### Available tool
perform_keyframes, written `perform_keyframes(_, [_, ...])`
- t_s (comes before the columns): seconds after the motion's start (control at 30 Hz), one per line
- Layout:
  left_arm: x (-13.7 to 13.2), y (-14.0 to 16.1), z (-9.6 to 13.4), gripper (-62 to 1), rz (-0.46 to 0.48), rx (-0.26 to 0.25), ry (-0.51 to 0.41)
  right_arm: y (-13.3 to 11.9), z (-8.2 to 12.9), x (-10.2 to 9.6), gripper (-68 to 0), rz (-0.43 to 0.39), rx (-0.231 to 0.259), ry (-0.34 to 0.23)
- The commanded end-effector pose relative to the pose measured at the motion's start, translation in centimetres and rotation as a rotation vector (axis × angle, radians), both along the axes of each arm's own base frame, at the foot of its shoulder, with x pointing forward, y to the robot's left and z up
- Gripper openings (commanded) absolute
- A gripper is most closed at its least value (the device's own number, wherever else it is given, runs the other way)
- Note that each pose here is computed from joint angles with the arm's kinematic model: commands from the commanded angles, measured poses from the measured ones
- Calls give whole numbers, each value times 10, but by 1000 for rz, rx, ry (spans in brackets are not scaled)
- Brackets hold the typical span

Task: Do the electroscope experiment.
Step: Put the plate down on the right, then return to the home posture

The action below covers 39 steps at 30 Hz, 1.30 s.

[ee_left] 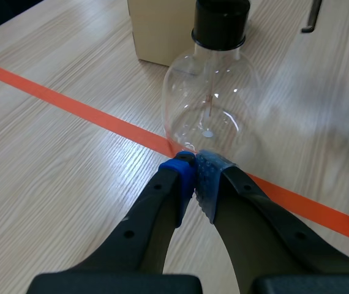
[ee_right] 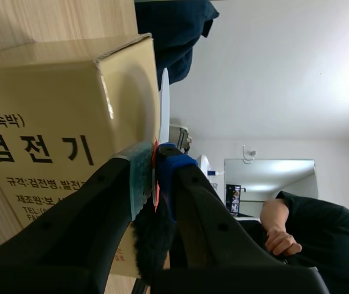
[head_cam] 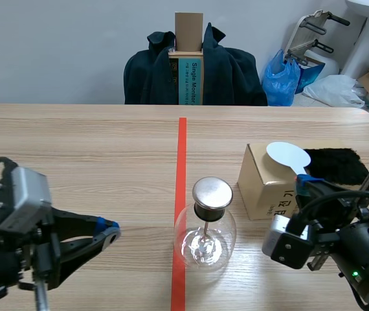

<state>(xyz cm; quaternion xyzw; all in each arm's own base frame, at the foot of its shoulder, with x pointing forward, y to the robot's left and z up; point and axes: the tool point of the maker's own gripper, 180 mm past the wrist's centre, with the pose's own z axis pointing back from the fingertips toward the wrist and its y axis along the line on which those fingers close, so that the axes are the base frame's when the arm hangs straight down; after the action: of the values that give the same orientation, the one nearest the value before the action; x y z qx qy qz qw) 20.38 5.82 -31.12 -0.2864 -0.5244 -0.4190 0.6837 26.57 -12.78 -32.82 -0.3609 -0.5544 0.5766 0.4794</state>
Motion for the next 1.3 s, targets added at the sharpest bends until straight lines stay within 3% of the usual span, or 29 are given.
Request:
perform_keyframes(0.0, [-5,1,13,-592,-4,-25,-14,-1,0,3,-667,4,-6,-7])
perform_keyframes(0.13, [-15,14,36,-590,19,-31,-24,3,-4,4,-667,16,-2,1])
perform_keyframes(0.2, [-20,19,46,-543,33,-28,-34,5,-4,4,-667,29,0,0])
perform_keyframes(0.3, [-27,26,57,-370,51,-17,-45,6,-4,3,-667,34,0,1])
perform_keyframes(0.43, [-35,30,75,14,64,-44,-69,2,-4,4,-666,11,-2,2])
perform_keyframes(0.5, [-36,32,82,14,69,-53,-84,1,-4,4,-647,5,-3,2])
perform_keyframes(0.6, [-33,36,85,14,88,-53,-97,0,-4,4,-494,1,0,3])
perform_keyframes(0.77, [-32,37,84,14,107,-54,-95,-7,0,7,-45,-48,81,0])
perform_keyframes(0.8, [-32,37,83,14,109,-53,-94,-8,0,6,4,-58,97,2])
perform_keyframes(0.9, [-32,38,82,14,116,-50,-90,-13,-3,1,4,-84,138,20])
perform_keyframes(1.0, [-32,38,82,14,118,-51,-90,-26,-11,-14,4,-149,221,69])
perform_keyframes(1.13, [-32,38,80,14,118,-43,-86,-62,-19,-44,4,-325,426,149])
perform_keyframes(1.27, [-32,38,79,14,119,-34,-81,-60,8,-60,4,-342,671,175])
